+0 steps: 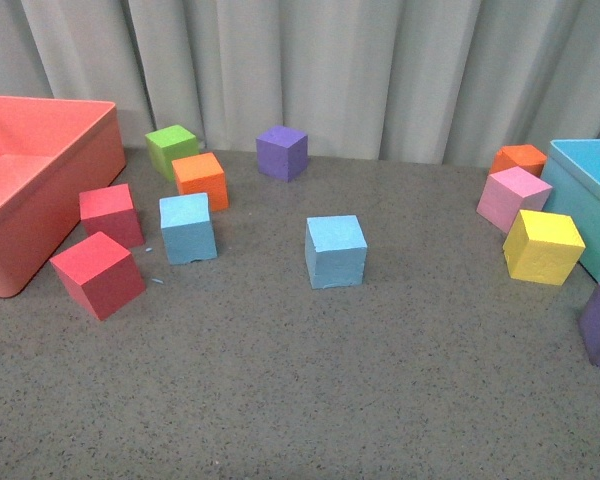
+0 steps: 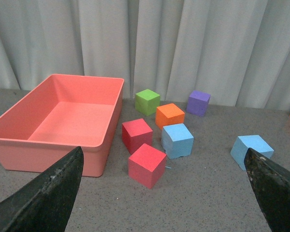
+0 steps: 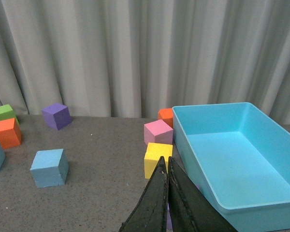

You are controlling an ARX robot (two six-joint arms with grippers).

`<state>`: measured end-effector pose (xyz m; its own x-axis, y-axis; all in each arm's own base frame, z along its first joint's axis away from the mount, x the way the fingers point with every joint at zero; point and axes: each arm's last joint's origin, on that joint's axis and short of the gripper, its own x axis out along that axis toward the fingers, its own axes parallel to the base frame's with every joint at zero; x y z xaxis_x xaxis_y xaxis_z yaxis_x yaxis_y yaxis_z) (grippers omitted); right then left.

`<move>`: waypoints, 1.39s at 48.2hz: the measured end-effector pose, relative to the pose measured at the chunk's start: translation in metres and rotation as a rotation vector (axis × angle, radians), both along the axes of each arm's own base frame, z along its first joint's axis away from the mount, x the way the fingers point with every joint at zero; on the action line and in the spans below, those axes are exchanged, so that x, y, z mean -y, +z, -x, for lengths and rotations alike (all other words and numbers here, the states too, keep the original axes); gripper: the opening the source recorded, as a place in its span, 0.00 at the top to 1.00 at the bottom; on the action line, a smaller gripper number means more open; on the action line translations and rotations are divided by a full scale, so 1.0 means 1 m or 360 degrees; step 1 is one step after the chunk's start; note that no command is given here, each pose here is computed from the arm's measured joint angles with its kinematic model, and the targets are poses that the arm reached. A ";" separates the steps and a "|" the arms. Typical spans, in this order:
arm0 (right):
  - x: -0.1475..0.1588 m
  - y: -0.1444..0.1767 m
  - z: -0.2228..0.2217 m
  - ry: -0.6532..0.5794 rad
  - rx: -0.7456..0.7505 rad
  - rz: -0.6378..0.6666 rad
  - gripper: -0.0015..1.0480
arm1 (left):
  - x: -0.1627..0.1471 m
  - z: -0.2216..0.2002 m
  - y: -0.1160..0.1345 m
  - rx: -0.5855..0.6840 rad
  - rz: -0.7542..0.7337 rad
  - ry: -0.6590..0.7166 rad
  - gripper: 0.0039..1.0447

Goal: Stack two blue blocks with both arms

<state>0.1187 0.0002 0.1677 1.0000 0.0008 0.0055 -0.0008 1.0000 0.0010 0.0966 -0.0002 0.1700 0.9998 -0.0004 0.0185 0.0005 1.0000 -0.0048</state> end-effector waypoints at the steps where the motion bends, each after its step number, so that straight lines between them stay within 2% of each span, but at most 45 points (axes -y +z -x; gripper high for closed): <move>1: 0.000 0.000 0.000 0.0000 0.0001 0.0000 0.99 | 0.000 0.000 0.000 0.0000 0.0000 0.0000 0.06; 26: 0.000 -0.005 0.017 0.0003 -0.0053 0.0001 0.99 | 0.000 0.000 0.000 0.0000 0.0000 0.0000 0.06; 32: 0.000 -0.003 0.021 0.0004 -0.0003 0.0002 0.85 | 0.000 0.000 0.000 0.0000 0.0000 0.0000 0.06; 40: 0.000 -0.003 0.021 0.0004 -0.0010 0.0001 0.54 | 0.000 0.000 0.000 -0.0010 0.0002 0.0012 0.06; 44: 0.000 -0.003 0.021 0.0004 -0.0007 0.0001 0.36 | 0.000 -0.009 -0.004 -0.0342 0.0029 0.0188 0.06; 49: 0.000 -0.003 0.021 0.0005 -0.0007 0.0002 0.17 | 0.004 -0.034 0.001 -0.0482 0.0087 0.0182 0.06; 52: 0.000 -0.003 0.021 0.0005 -0.0007 0.0000 0.08 | 0.010 -0.058 0.010 -0.0496 0.0118 0.0130 0.06; 57: 0.000 -0.003 0.021 0.0005 -0.0007 0.0001 0.10 | 0.021 -0.101 0.018 -0.0555 0.0144 0.0090 0.06; 67: 0.000 -0.003 0.021 0.0005 -0.0007 0.0001 0.09 | 0.048 -0.181 0.004 -0.0805 0.0088 0.0081 0.06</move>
